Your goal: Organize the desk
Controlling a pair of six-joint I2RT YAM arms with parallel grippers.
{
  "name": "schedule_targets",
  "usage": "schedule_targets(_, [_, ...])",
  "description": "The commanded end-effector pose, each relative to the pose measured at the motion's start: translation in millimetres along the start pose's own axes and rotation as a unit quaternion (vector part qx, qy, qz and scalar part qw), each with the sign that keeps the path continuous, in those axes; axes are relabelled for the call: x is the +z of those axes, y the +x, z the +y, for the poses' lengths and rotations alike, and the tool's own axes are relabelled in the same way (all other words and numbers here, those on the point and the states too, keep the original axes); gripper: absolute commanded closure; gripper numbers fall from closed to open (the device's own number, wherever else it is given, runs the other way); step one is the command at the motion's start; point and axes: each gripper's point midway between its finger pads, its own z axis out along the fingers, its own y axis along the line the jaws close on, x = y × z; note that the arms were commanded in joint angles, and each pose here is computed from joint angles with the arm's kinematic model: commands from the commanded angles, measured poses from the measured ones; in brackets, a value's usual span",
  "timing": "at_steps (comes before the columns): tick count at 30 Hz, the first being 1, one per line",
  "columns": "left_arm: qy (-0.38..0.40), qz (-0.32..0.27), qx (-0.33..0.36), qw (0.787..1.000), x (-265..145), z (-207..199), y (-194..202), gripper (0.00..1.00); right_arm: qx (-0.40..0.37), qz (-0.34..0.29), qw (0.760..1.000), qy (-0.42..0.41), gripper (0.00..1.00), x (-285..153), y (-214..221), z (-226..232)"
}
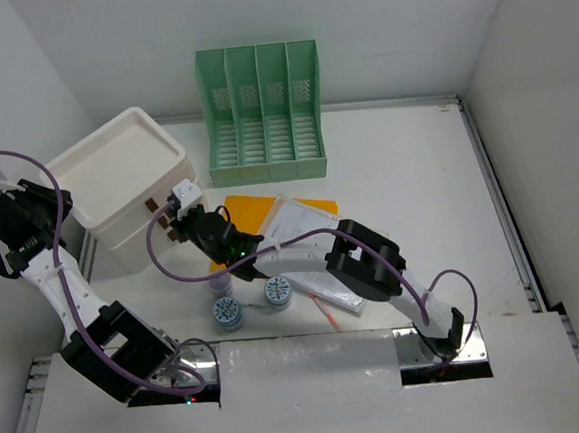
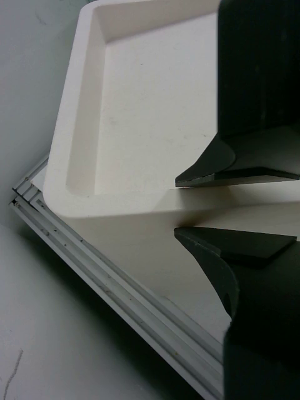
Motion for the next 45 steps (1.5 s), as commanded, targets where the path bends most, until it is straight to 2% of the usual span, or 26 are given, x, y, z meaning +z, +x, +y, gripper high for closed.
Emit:
schedule_targets(1, [0.012, 0.074, -0.048, 0.996, 2.6, -1.9, 36.1, 1.00, 0.006, -0.051, 0.999, -0.002, 1.00, -12.7, -39.3, -3.5])
schedule_targets(7, [0.009, 0.066, -0.046, 0.997, 2.5, -2.9, 30.0, 1.00, 0.009, -0.042, 0.999, -0.029, 1.00, -17.9, -32.1, 3.3])
schedule_targets(8, [0.010, 0.065, -0.045, 0.997, 2.5, -3.2, 29.0, 1.00, 0.019, -0.040, 0.998, -0.042, 1.00, -16.1, -31.3, 5.4])
schedule_targets(9, [0.011, 0.065, -0.045, 0.997, 2.3, -3.3, 28.9, 1.00, 0.035, -0.035, 0.994, -0.093, 1.00, -16.3, -31.2, 19.4])
schedule_targets(12, [0.035, 0.066, -0.033, 0.997, 2.4, -11.2, 27.3, 1.00, 0.125, -0.043, 0.978, -0.161, 0.79, -14.5, -37.1, 9.7])
schedule_targets(13, [0.040, 0.066, -0.027, 0.997, 3.6, -11.7, 26.8, 1.00, 0.153, -0.059, 0.970, -0.179, 0.69, -15.2, -48.4, 3.4])
schedule_targets(14, [0.046, 0.063, -0.020, 0.997, 3.5, -14.6, 22.8, 1.00, 0.157, -0.053, 0.969, -0.185, 0.65, -17.5, -44.2, -1.0])
schedule_targets(15, [0.050, 0.068, -0.017, 0.996, 6.2, -14.8, 23.6, 1.00, 0.156, -0.051, 0.968, -0.187, 0.55, -16.5, -45.0, -6.3])
schedule_targets(17, [0.062, 0.074, 0.003, 0.995, 8.0, -17.2, 20.4, 1.00, 0.150, -0.045, 0.961, -0.230, 0.45, -16.8, -49.3, 5.8])
schedule_targets(20, [0.068, 0.101, 0.013, 0.992, 12.9, -14.0, 28.5, 1.00, 0.141, -0.031, 0.950, -0.277, 0.32, -10.0, -51.5, 23.6])
schedule_targets(25, [0.084, 0.134, 0.019, 0.987, 19.1, -12.0, 39.9, 1.00, 0.163, -0.012, 0.946, -0.281, 0.30, 8.0, -39.4, 28.1])
schedule_targets(26, [0.084, 0.134, 0.021, 0.987, 19.6, -11.2, 39.4, 1.00, 0.170, -0.019, 0.942, -0.290, 0.31, 11.9, -48.7, 31.8])
schedule_targets(29, [0.083, 0.134, 0.025, 0.987, 19.9, -10.8, 39.6, 1.00, 0.191, -0.010, 0.937, -0.294, 0.33, 17.7, -39.4, 34.7])
schedule_targets(39, [0.094, 0.132, 0.037, 0.986, 20.2, -12.8, 38.8, 1.00, 0.225, 0.002, 0.934, -0.276, 0.38, 23.4, -28.4, 32.4])
schedule_targets(45, [0.099, 0.135, 0.038, 0.985, 18.9, -14.3, 40.0, 1.00, 0.224, 0.015, 0.947, -0.228, 0.38, 25.8, -15.4, 16.0])
